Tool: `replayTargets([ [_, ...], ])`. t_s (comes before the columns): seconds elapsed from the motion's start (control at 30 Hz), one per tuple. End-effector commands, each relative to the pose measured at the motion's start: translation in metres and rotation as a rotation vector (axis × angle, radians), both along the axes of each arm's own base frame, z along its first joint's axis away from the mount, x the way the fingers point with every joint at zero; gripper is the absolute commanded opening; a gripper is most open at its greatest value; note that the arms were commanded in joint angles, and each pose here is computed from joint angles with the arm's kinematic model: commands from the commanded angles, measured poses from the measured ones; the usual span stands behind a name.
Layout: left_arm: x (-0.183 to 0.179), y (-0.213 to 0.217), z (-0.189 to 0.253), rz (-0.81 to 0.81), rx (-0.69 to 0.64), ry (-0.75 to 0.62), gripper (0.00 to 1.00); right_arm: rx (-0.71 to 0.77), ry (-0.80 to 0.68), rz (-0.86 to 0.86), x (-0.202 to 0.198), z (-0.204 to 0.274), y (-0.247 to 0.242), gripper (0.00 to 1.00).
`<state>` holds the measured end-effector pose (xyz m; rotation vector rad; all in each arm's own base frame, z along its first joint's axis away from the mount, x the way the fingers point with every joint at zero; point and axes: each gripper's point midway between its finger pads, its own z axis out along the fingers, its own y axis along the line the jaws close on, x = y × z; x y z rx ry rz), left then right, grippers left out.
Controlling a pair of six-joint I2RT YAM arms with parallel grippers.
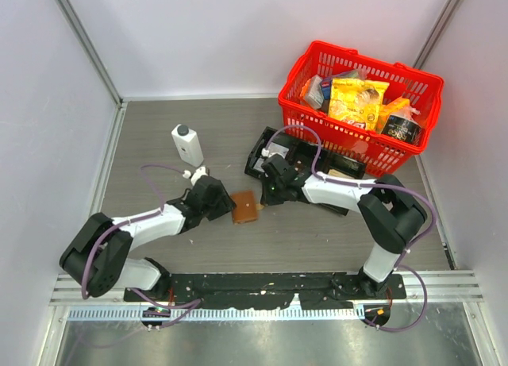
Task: Take the credit cards out of the card holder
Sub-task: Open the card holder at the center of the board.
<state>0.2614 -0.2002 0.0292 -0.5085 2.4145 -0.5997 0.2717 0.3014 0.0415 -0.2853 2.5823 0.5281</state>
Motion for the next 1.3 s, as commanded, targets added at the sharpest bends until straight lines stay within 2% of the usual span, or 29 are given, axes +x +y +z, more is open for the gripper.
replayTargets([
  [0.0,-0.027,0.019,-0.005,-0.094,0.248,0.017,0.57,0.065,0.002,-0.004,-0.009,0.007,0.006,0.03],
  [0.17,-0.031,-0.011,0.022,-0.195,0.361,-0.081,0.62,0.139,0.037,-0.052,-0.016,0.0,-0.002,0.02],
  [0.4,-0.038,-0.043,0.02,-0.288,0.571,-0.106,0.68,0.158,0.052,-0.085,-0.022,-0.007,-0.01,0.02],
  [0.57,-0.041,-0.07,0.022,-0.329,0.62,-0.135,0.75,0.168,0.063,-0.1,-0.023,-0.011,-0.013,0.02],
  [0.6,-0.04,-0.072,0.022,-0.323,0.62,-0.131,0.85,0.174,0.065,-0.101,-0.024,-0.011,-0.014,0.02],
  [0.77,-0.037,-0.064,0.008,-0.291,0.712,-0.102,0.88,0.188,0.08,-0.103,-0.027,-0.014,-0.016,0.02],
  [0.97,-0.034,-0.052,0.001,-0.246,0.778,-0.093,0.86,0.199,0.076,-0.105,-0.027,-0.011,-0.016,0.02],
  [1.03,-0.034,-0.052,0.008,-0.231,0.753,-0.107,0.84,0.199,0.079,-0.106,-0.029,-0.011,-0.017,0.03],
  [1.17,-0.033,-0.051,0.029,-0.202,0.683,-0.149,0.75,0.204,0.082,-0.095,-0.029,-0.01,-0.015,0.02],
  [1.27,-0.03,-0.041,0.04,-0.162,0.642,-0.155,0.63,0.201,0.093,-0.084,-0.03,-0.011,-0.014,0.03],
])
